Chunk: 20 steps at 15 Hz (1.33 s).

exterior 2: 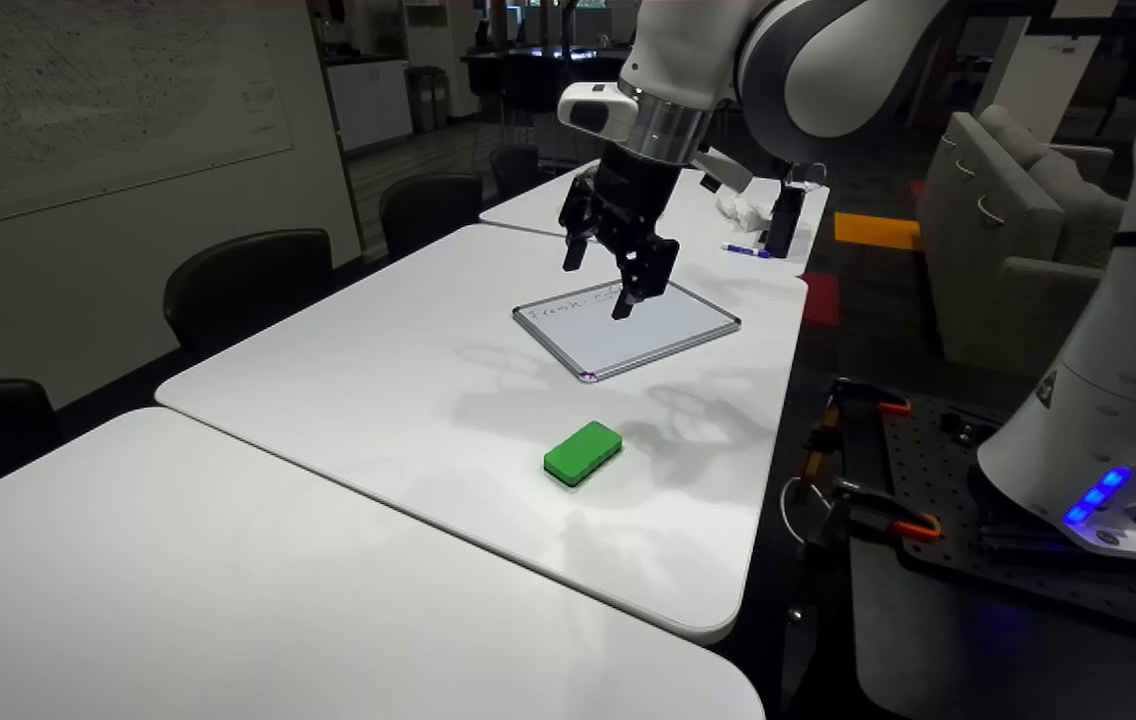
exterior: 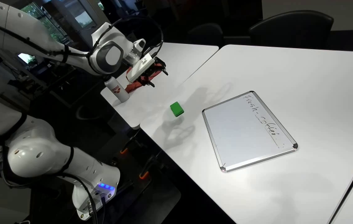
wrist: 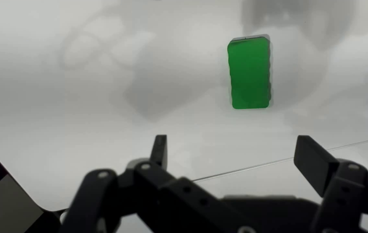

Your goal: Pick up the green duster and rub the blue written objects on the white board

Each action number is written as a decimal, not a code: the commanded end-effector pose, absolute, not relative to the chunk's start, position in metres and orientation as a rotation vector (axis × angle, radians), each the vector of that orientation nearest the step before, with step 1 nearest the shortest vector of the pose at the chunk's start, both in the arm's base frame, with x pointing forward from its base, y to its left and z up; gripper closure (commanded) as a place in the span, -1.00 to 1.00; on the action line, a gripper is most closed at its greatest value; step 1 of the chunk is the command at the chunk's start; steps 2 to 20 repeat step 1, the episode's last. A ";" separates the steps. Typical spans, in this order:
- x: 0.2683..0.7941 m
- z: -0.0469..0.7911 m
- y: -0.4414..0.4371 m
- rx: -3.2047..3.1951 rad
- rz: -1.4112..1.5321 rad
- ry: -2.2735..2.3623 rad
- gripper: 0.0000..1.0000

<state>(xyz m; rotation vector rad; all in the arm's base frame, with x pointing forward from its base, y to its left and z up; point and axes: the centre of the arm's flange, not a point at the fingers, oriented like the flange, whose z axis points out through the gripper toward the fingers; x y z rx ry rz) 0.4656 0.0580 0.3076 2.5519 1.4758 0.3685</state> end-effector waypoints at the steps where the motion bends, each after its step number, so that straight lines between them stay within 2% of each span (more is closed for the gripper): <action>1: 0.465 0.306 0.059 2.553 0.364 1.480 -1.00; 20: 0.465 0.306 0.059 2.553 0.364 1.480 -1.00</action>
